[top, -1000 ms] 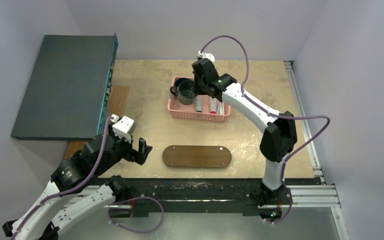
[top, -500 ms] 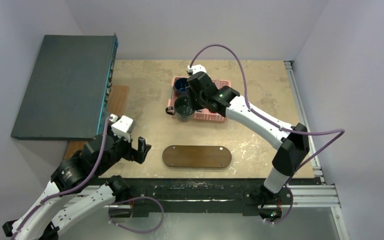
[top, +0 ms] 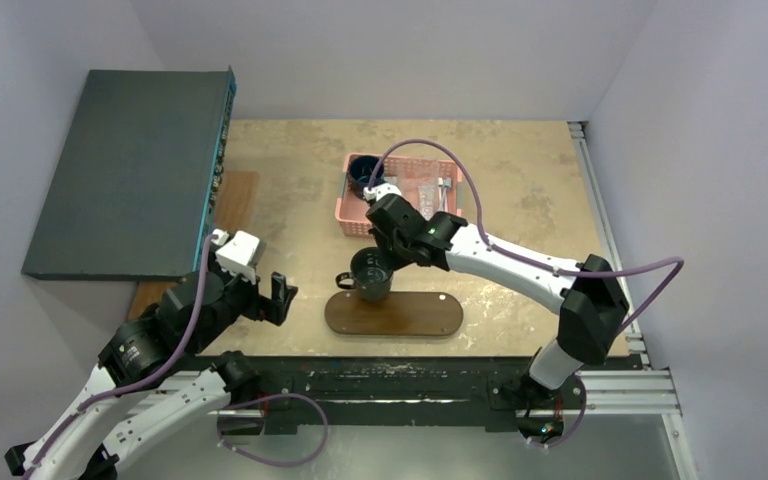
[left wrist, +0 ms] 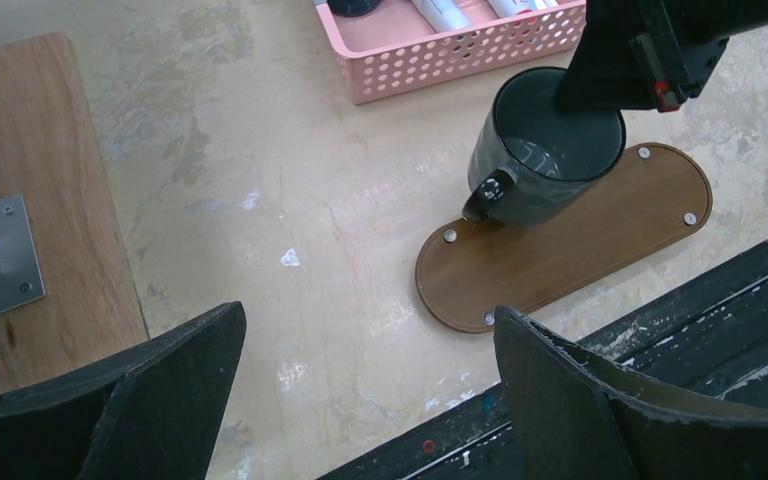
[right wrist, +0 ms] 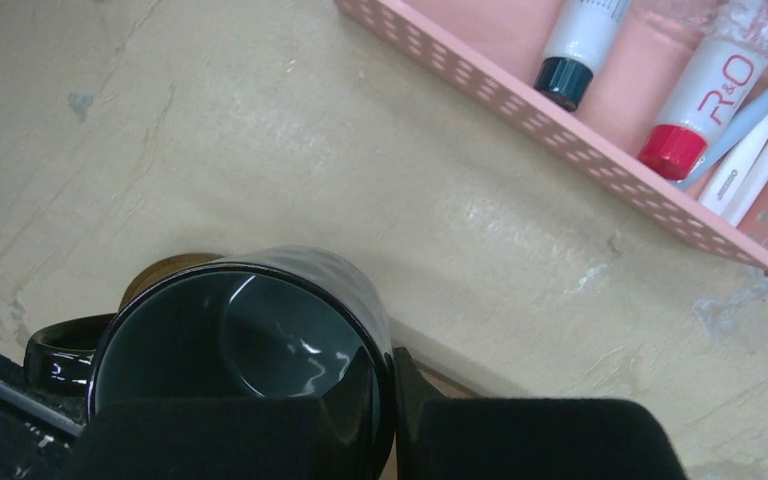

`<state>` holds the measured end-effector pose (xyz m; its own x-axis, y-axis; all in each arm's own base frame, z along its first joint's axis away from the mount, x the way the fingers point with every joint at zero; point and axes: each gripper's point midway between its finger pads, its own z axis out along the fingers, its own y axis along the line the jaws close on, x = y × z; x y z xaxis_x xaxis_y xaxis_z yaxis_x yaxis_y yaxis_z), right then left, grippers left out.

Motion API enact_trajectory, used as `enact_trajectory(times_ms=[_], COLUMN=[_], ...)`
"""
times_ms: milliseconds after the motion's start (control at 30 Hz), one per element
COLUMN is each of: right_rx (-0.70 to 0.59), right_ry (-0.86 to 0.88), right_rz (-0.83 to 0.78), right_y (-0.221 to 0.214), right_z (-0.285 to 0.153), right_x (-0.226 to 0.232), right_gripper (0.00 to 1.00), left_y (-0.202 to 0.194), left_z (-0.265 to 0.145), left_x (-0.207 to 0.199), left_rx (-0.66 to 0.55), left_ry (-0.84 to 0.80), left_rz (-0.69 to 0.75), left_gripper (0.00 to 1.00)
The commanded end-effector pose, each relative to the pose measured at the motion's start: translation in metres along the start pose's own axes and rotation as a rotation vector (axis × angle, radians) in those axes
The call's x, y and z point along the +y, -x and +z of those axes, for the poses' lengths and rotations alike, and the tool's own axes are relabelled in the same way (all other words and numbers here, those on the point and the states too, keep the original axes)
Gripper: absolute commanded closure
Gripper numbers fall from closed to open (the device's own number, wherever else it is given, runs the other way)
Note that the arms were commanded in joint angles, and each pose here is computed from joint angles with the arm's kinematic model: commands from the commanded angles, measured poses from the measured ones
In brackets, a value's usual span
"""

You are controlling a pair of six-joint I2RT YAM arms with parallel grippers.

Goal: Prepare toiletry sets of a toothbrush and toothpaste on the tray

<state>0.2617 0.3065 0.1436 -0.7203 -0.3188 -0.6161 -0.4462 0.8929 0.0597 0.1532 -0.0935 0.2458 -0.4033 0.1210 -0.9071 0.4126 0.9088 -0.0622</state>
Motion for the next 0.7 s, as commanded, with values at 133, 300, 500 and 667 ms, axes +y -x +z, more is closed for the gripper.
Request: enact_trajectory(times_ms=[133,300,500,667], right_rx=[-0.136,-0.135,-0.14,-0.131], right_ry=[0.108,0.104,0.094,0.066], right_rz=[0.097,0.119,0.139,0.144], right_y=[0.016,0.009,0.006,0.002], right_z=[-0.032,-0.031,-0.028,-0.02], right_x=[0.042,0.054,0.067,0.072], right_gripper=[1.0,1.0,1.0,1.0], left_y=[0.005,0.004,0.004,0.005], left_z=[0.0,0.0,0.0,-0.001], left_x=[0.003,0.004,0.008,0.009], left_rx=[-0.024,-0.021,-0.018,-0.022], left_ry=[0.017,0.023,0.049,0.052], left_rz=[-0.017,-0.017,-0.022,-0.026], left_gripper=[0.05,0.06,0.05,0.06])
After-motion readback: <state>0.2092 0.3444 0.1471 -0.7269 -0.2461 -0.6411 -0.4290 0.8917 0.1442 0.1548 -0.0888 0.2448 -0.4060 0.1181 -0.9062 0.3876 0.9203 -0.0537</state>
